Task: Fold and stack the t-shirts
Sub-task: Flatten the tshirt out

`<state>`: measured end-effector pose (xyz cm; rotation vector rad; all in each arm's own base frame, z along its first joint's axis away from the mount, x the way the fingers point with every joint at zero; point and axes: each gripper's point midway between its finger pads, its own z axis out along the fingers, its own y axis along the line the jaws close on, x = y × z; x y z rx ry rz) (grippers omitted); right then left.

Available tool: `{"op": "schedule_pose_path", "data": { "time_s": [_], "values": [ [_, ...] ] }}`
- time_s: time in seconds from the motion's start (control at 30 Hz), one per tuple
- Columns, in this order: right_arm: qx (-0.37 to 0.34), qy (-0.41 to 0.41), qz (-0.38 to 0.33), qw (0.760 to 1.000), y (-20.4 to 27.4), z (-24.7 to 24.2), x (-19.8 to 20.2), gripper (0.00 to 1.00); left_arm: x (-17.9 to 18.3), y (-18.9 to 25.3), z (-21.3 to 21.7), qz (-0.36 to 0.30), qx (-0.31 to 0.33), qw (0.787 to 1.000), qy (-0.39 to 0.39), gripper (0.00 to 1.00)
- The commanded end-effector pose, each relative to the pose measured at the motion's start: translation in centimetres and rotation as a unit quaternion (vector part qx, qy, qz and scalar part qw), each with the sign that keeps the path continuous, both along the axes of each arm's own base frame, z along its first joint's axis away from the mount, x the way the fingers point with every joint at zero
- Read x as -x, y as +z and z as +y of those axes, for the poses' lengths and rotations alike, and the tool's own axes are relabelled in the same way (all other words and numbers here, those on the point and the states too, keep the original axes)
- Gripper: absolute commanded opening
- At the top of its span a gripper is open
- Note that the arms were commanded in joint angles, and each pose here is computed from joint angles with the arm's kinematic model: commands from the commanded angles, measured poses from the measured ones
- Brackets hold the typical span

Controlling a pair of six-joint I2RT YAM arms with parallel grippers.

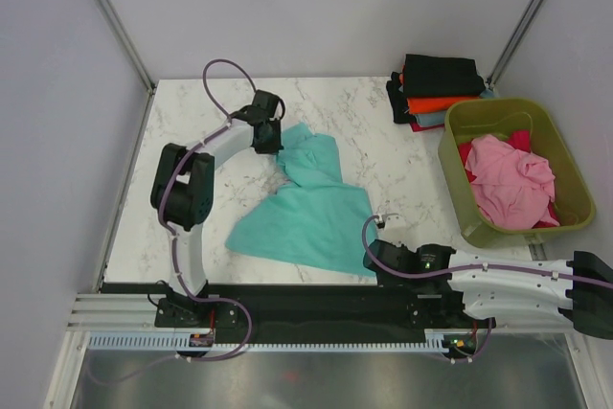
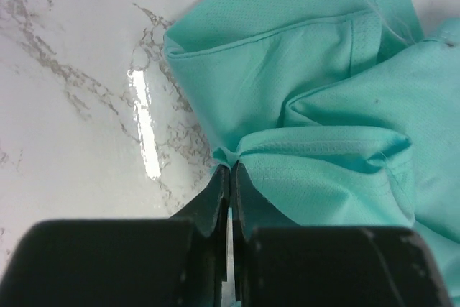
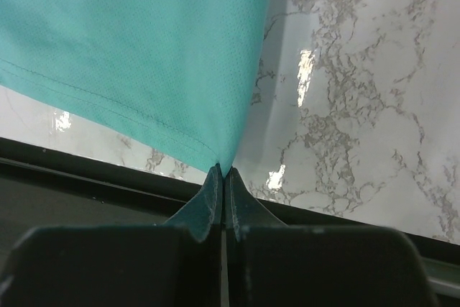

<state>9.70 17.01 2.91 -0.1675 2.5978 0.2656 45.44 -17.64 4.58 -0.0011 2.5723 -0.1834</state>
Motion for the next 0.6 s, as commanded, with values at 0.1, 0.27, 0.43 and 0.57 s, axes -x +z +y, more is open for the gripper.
{"op": "schedule_pose_path", "data": {
  "time_s": [0.1,0.27,0.43,0.57],
  "values": [
    [0.001,-0.026,-0.031,0.999,1.3,0.0,-1.3,0.00,-0.4,13.7,1.4,-0.132,0.012,0.991,0.017,0.02],
    [-0.015,-0.036,-0.091,0.995,6.1,1.2,-3.9,0.00,3.8,27.0,6.1,-0.261,-0.007,0.965,0.039,0.02],
    [-0.024,-0.031,-0.193,0.980,14.0,1.8,-7.1,0.00,9.3,36.2,10.4,-0.361,-0.030,0.930,0.064,0.02],
    [-0.002,-0.018,-0.325,0.946,24.2,2.2,-10.7,0.00,14.2,41.3,12.5,-0.427,-0.021,0.901,0.069,0.02]
  ]
}}
